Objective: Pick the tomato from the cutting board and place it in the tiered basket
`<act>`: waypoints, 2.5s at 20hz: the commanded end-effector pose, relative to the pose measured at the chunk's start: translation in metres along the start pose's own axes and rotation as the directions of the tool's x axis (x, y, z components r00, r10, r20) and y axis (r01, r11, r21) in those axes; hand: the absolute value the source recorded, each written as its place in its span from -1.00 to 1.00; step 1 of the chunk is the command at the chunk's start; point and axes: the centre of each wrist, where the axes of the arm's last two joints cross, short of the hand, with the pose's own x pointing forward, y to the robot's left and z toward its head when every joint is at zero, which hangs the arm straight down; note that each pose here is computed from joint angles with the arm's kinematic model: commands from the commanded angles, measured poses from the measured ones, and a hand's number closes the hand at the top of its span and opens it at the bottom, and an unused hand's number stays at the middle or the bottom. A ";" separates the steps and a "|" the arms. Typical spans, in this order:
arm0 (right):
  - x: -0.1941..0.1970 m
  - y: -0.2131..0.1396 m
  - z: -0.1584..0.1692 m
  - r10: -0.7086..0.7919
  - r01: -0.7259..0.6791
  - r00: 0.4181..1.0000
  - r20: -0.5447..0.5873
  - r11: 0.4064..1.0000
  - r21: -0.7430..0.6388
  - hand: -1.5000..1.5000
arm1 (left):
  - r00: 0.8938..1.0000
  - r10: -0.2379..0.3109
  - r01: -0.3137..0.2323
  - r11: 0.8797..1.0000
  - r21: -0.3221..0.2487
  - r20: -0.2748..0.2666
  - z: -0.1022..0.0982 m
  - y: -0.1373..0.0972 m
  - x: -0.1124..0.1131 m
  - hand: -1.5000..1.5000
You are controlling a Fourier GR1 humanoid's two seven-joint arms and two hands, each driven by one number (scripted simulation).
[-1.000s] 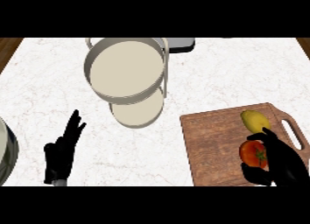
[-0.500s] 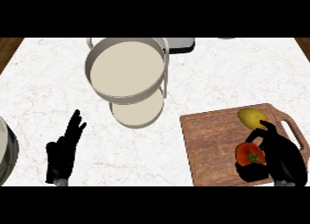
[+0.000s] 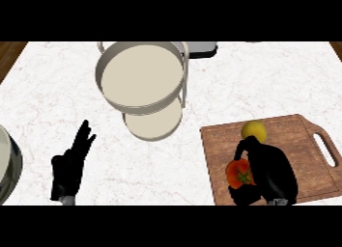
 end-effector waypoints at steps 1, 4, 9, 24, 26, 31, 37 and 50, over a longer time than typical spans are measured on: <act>0.041 -0.021 0.014 -0.009 0.006 0.992 0.128 1.000 0.028 1.00 | 0.998 -0.018 0.019 1.000 0.023 -0.057 0.007 -0.003 -0.009 0.00; 0.038 -0.057 0.038 -0.223 0.233 0.963 0.148 0.971 -0.048 1.00 | 0.997 -0.004 0.006 1.000 0.020 -0.081 -0.003 0.009 -0.017 0.00; 0.043 -0.118 0.083 -0.379 0.425 0.895 0.237 0.884 -0.192 1.00 | 0.998 0.000 0.000 1.000 0.012 -0.059 0.005 -0.004 0.006 0.00; 0.100 -0.221 0.094 -0.222 0.343 0.918 0.328 0.861 -0.377 1.00 | 0.997 -0.019 0.020 1.000 0.016 -0.072 0.013 -0.001 -0.010 0.00; 0.111 -0.229 0.082 -0.267 0.375 0.912 0.311 0.850 -0.369 1.00 | 0.997 -0.020 0.022 1.000 0.023 -0.073 0.013 -0.002 -0.012 0.00; 0.149 -0.252 0.047 -0.290 0.386 0.912 0.291 0.847 -0.365 1.00 | 0.998 0.008 -0.009 1.000 -0.009 -0.065 0.004 0.005 -0.011 0.00; 0.166 -0.233 0.009 -0.284 0.373 0.911 0.299 0.877 -0.302 1.00 | 0.998 -0.004 0.005 1.000 0.011 -0.064 0.007 -0.007 -0.018 0.00; 0.225 -0.188 -0.061 -0.194 0.258 0.952 0.235 0.923 -0.286 1.00 | 0.999 -0.003 0.003 1.000 0.002 -0.051 0.009 -0.008 -0.009 0.00</act>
